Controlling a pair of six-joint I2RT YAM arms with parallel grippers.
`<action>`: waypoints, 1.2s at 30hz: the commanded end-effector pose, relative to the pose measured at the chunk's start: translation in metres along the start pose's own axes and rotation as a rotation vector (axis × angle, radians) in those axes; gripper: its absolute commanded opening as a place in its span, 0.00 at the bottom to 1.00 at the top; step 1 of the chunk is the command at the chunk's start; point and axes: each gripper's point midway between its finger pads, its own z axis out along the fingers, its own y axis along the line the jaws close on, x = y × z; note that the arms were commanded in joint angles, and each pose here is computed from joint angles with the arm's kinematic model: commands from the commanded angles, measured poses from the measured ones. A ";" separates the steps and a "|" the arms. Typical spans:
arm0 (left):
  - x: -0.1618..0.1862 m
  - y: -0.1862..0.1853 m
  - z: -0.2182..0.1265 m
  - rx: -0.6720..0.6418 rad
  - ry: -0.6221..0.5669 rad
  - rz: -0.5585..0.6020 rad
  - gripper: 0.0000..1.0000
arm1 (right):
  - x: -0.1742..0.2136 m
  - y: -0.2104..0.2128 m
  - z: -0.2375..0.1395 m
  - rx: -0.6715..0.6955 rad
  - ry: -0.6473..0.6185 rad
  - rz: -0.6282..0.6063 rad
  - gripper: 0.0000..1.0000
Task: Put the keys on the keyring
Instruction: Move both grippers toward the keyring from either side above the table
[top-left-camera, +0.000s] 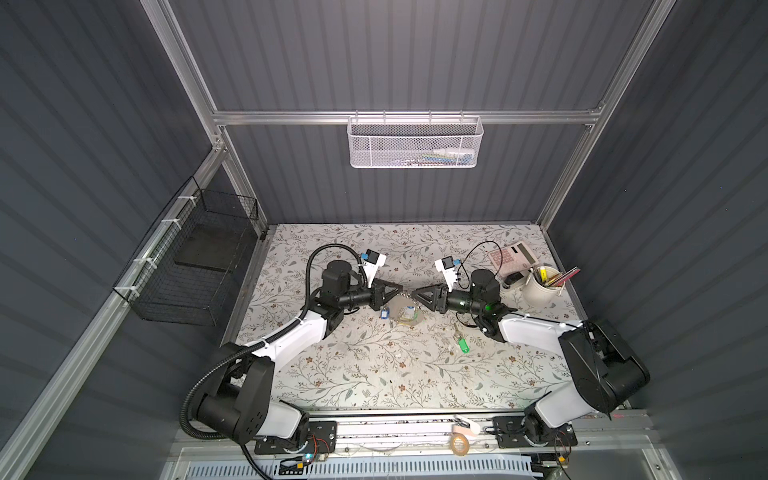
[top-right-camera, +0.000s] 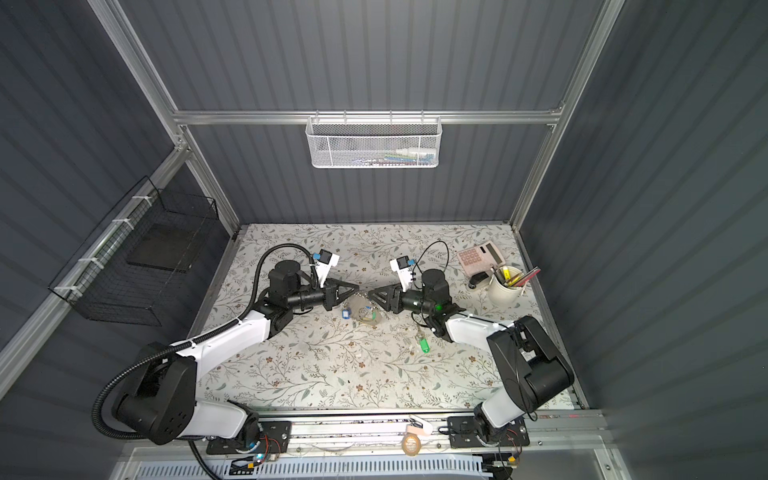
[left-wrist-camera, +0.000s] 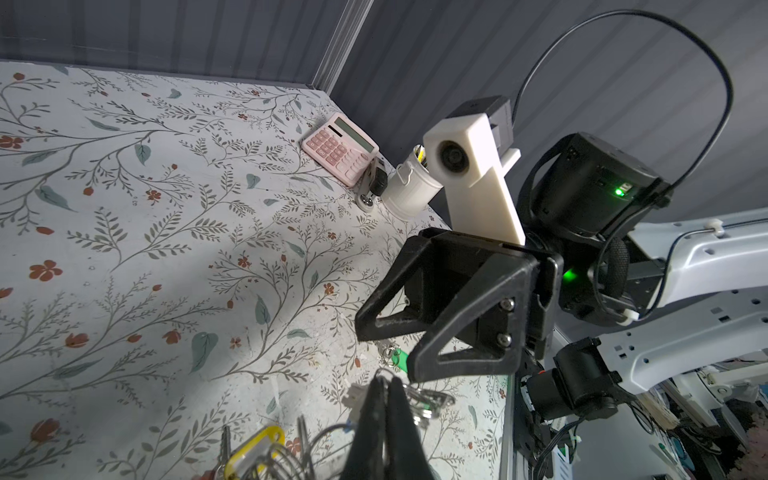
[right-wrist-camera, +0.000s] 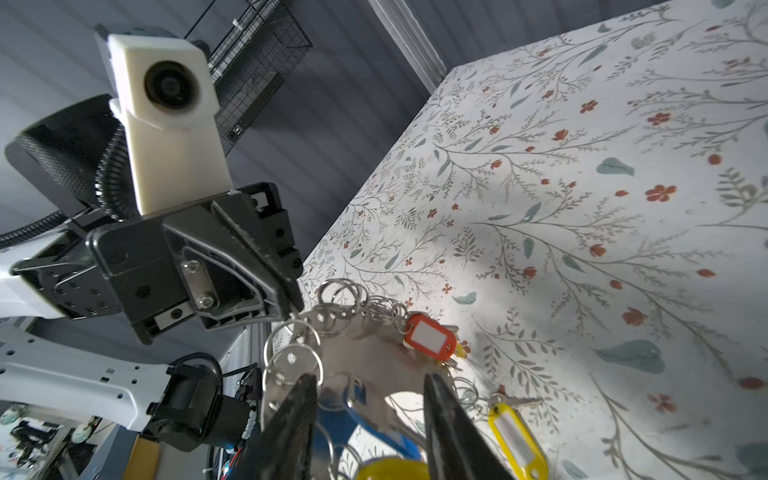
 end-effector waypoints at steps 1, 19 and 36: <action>-0.021 -0.010 -0.007 0.022 -0.096 0.045 0.00 | -0.013 0.021 0.003 -0.085 -0.018 -0.048 0.42; -0.038 -0.042 -0.035 0.050 -0.306 0.117 0.00 | 0.006 0.049 0.001 -0.083 0.063 -0.123 0.47; -0.031 -0.091 -0.019 0.239 -0.249 0.204 0.00 | -0.018 0.093 -0.036 -0.136 0.006 -0.210 0.36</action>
